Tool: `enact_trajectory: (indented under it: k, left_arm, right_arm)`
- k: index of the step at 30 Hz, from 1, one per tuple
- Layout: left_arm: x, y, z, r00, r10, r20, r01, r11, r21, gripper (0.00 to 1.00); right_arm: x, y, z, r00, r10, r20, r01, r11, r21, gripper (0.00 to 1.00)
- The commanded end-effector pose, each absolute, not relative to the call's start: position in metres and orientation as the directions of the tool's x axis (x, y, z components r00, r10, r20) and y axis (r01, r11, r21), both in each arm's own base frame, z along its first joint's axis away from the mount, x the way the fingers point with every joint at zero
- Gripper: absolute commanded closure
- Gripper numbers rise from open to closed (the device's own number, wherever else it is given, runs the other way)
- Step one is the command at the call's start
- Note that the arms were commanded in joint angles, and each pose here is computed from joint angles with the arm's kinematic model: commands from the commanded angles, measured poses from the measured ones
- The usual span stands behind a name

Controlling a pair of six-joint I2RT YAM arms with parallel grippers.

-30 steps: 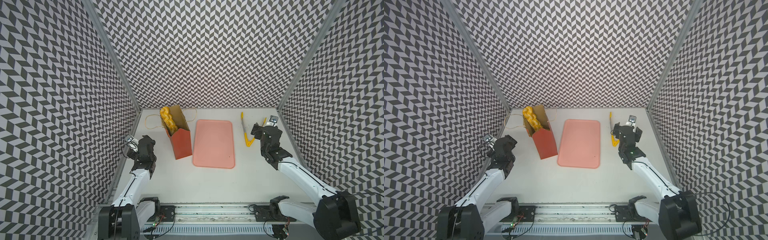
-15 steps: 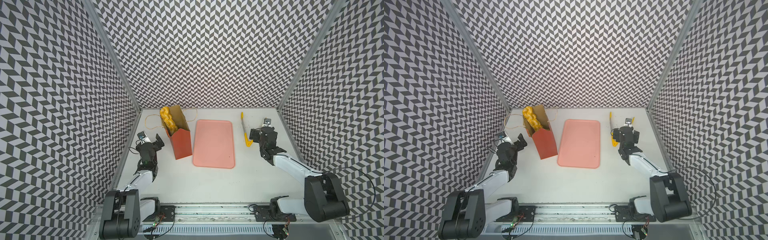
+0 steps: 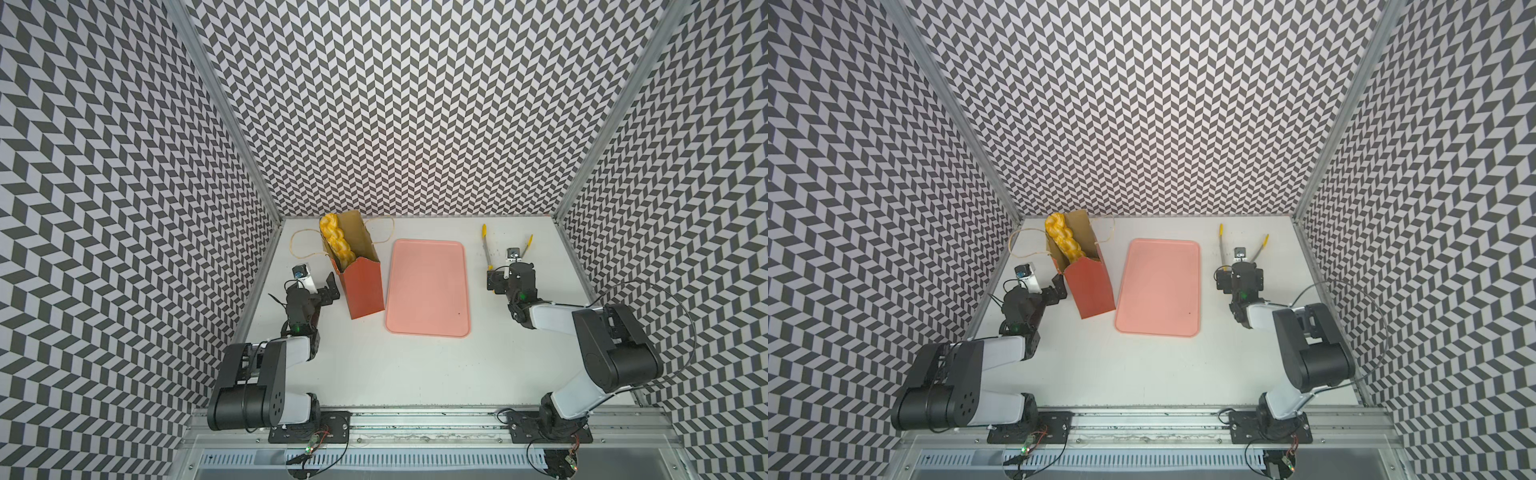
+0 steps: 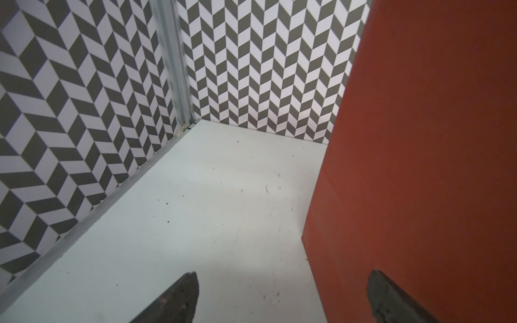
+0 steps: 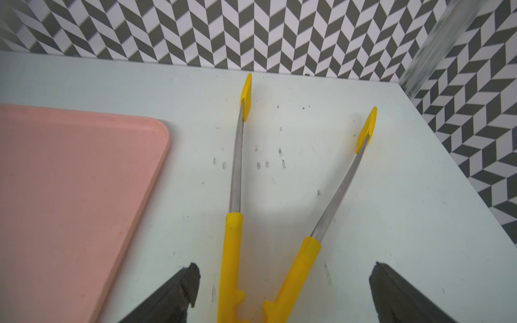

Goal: Pack bread into a paper bag
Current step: Reset both arms

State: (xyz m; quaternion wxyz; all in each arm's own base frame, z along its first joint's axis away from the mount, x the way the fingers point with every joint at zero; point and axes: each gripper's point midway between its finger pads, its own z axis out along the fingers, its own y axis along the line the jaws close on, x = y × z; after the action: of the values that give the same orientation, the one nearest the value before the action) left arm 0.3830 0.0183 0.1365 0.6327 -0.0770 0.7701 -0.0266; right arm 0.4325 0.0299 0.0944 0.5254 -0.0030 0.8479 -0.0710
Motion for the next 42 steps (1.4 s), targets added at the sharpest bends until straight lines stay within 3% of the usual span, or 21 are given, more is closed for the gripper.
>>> enact_trajectory:
  k: [1,9,15,23,25,29,33,37,42]
  left_arm:
    - [0.382,0.019,0.155,-0.110,-0.124,-0.986,-0.065,0.991,-0.117,0.02]
    - [0.369,0.031,0.164,0.011,-0.108,-0.994,-0.069,0.992,-0.108,0.02]
    - [0.368,0.006,0.159,0.000,-0.055,-0.998,0.088,0.995,-0.055,0.02]
    - [0.380,0.000,0.148,-0.028,-0.025,-0.999,0.078,0.997,-0.027,0.02]
    - [0.383,0.001,0.144,-0.059,-0.025,-0.998,0.056,0.998,-0.028,0.02]
    - [0.384,0.000,0.144,-0.056,-0.022,-0.998,0.054,0.998,-0.025,0.02]
    - [0.385,-0.001,0.144,-0.058,-0.015,-0.998,0.045,0.999,-0.018,0.02]
    - [0.385,-0.001,0.145,-0.057,-0.011,-0.998,0.041,0.999,-0.013,0.02]
    - [0.385,-0.001,0.145,-0.057,-0.007,-0.998,0.032,0.999,-0.009,0.02]
  right_arm:
    - [0.445,0.032,0.123,-0.313,-0.097,-0.945,0.061,0.991,-0.121,0.01]
    - [0.430,0.026,0.138,-0.227,-0.073,-0.971,0.060,0.994,-0.089,0.01]
    - [0.414,0.019,0.148,-0.154,-0.042,-0.987,0.072,0.996,-0.053,0.01]
    - [0.389,0.008,0.148,-0.067,0.016,-0.998,0.025,1.000,0.014,0.01]
    - [0.380,0.009,0.161,0.035,0.022,-0.999,0.019,1.000,0.022,0.01]
    - [0.390,0.012,0.148,-0.065,0.008,-0.998,0.007,1.000,0.008,0.01]
    - [0.379,0.012,0.160,0.018,0.005,-1.000,0.003,1.000,0.005,0.01]
    - [0.372,-0.008,0.155,0.032,0.065,-0.997,0.105,0.992,0.068,0.01]
    - [0.374,-0.009,0.148,-0.013,0.067,-0.998,0.114,0.991,0.065,0.01]
